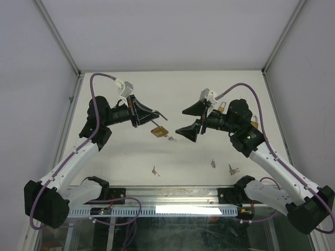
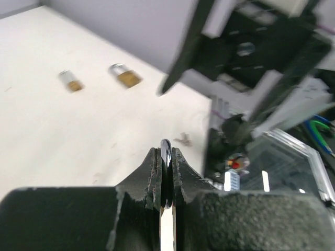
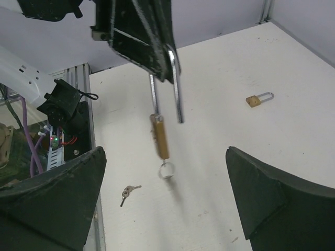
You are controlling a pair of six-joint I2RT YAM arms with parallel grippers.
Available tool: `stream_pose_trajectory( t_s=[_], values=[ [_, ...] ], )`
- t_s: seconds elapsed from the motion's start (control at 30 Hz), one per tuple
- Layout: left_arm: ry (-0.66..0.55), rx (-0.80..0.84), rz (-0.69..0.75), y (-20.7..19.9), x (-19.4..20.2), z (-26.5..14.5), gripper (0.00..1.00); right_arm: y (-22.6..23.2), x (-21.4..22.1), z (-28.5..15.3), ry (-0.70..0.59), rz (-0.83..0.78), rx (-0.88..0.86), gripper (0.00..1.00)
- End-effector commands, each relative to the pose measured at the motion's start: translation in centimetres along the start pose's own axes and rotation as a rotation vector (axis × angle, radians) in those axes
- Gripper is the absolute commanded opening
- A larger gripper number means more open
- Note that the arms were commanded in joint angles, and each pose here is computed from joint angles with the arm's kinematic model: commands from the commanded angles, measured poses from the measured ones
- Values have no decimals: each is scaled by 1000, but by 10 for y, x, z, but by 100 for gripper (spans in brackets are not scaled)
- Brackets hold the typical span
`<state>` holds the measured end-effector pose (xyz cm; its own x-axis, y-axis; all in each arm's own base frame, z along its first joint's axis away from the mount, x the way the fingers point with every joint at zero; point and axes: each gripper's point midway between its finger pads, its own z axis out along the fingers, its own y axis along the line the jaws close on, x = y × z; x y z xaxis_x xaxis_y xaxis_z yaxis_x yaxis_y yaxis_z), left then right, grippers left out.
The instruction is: Unlock with the key
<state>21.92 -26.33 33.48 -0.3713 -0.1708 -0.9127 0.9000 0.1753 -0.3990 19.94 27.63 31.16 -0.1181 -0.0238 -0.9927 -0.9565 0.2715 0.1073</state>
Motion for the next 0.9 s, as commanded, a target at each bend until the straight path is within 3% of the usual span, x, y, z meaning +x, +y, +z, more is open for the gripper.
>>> stream_pose_trajectory(
  t_s=[0.0, 0.33, 0.67, 0.87],
  values=[
    [19, -246, 52, 59, 13, -29, 0, 8, -7, -4, -20, 0, -16, 99],
    [117, -340, -63, 80, 56, -81, 0, 3, 19, -6, 32, 50, 16, 99],
    [136, -462, -302, 128, 106, -126, 0, 0, 30, 3, 67, 80, -8, 99],
    [-2, -552, -469, 167, 105, -152, 0, 0, 30, 6, 76, 88, -24, 99]
  ],
)
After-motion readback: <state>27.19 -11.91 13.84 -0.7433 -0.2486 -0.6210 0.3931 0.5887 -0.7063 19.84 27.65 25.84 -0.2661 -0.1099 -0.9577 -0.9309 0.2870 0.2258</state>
